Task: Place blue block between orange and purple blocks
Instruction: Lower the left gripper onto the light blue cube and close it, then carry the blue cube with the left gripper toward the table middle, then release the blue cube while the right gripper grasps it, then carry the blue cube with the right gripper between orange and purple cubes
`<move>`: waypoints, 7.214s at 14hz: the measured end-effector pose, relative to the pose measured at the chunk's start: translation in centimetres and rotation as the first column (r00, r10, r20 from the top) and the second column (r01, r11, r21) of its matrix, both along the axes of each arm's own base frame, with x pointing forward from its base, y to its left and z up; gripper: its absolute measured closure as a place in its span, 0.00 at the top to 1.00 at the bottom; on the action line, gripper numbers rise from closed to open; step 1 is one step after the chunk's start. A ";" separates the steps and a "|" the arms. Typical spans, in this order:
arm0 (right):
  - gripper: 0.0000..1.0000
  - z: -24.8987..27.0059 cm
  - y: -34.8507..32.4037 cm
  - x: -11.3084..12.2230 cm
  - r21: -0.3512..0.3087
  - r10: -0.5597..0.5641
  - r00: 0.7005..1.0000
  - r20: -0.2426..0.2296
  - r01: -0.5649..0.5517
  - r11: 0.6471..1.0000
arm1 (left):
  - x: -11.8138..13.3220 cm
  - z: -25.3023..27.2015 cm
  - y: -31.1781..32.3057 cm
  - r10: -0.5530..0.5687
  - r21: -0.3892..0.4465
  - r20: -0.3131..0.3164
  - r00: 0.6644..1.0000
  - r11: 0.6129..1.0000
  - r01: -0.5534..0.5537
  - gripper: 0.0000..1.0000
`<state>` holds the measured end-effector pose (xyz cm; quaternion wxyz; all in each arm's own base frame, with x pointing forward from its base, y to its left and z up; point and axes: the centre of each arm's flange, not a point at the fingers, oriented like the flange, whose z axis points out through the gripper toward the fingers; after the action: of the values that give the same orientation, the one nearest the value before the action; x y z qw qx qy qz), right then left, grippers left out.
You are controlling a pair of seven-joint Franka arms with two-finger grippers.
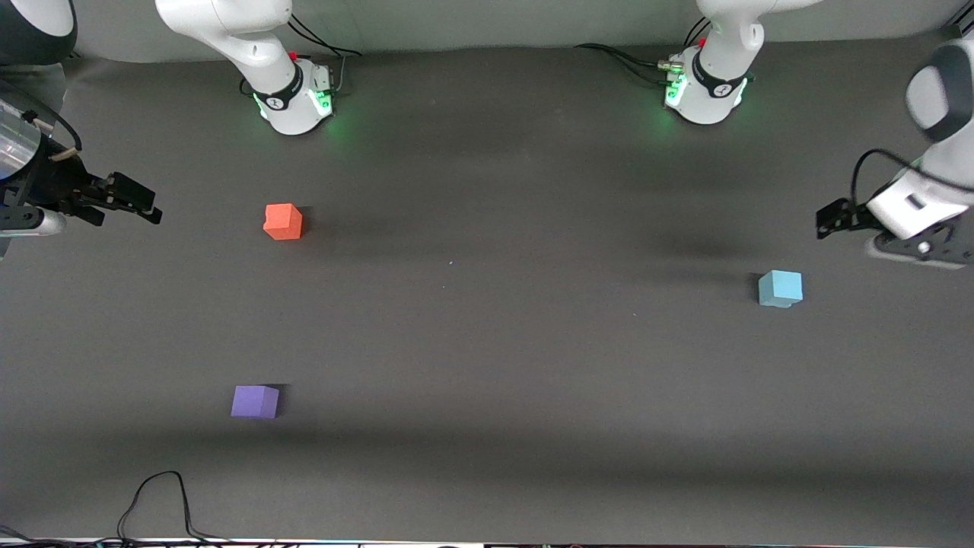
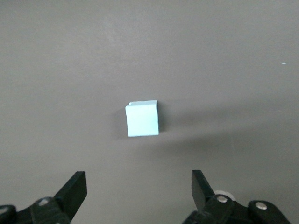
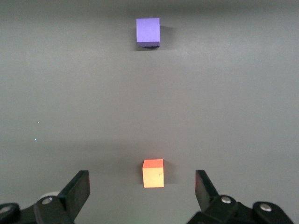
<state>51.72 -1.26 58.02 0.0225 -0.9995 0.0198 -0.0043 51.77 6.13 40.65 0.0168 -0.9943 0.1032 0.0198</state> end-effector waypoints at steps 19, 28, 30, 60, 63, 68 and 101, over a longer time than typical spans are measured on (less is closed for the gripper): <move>1.00 -0.2 -1.3 -0.9 0.006 -0.002 1.000 0.019 0.002 1.000 | 2.4 -21.1 1.8 -0.029 -0.033 -0.060 0.998 0.999 0.027 0.80; 1.00 -0.2 -1.3 -0.9 0.006 -0.001 1.000 0.018 0.001 1.000 | 8.0 -11.4 0.3 -0.009 -0.030 -0.156 0.988 1.000 0.004 0.56; 1.00 -0.3 -1.3 -0.9 0.006 -0.001 1.000 0.018 0.001 1.000 | 10.0 -5.5 -4.3 0.041 -0.004 -0.164 0.986 0.999 -0.042 0.56; 1.00 -1.8 4.3 -1.0 0.003 0.076 0.997 0.013 -0.076 0.997 | -3.0 -14.8 -63.4 0.261 -0.049 -0.022 0.965 0.964 -0.262 1.00; 1.00 -2.3 9.8 -1.0 -0.008 0.123 0.992 0.015 -0.123 0.992 | 5.0 -5.2 -53.8 0.275 -0.084 -0.164 0.947 0.953 -0.291 1.00; 1.00 -7.6 22.9 0.0 0.048 0.152 0.988 0.037 -0.154 0.987 | 12.6 6.8 -28.3 0.211 -0.139 -0.305 0.929 0.955 -0.263 1.00; 0.56 -30.5 38.0 0.1 -0.035 0.052 0.995 -0.084 -0.055 0.998 | 5.0 19.2 -7.9 0.192 -0.018 -0.014 0.981 0.981 -0.192 1.00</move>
<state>51.84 36.70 27.49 0.0030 -0.9993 -0.0062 0.0373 56.76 -1.75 59.89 0.0046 -0.9996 0.0070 0.0265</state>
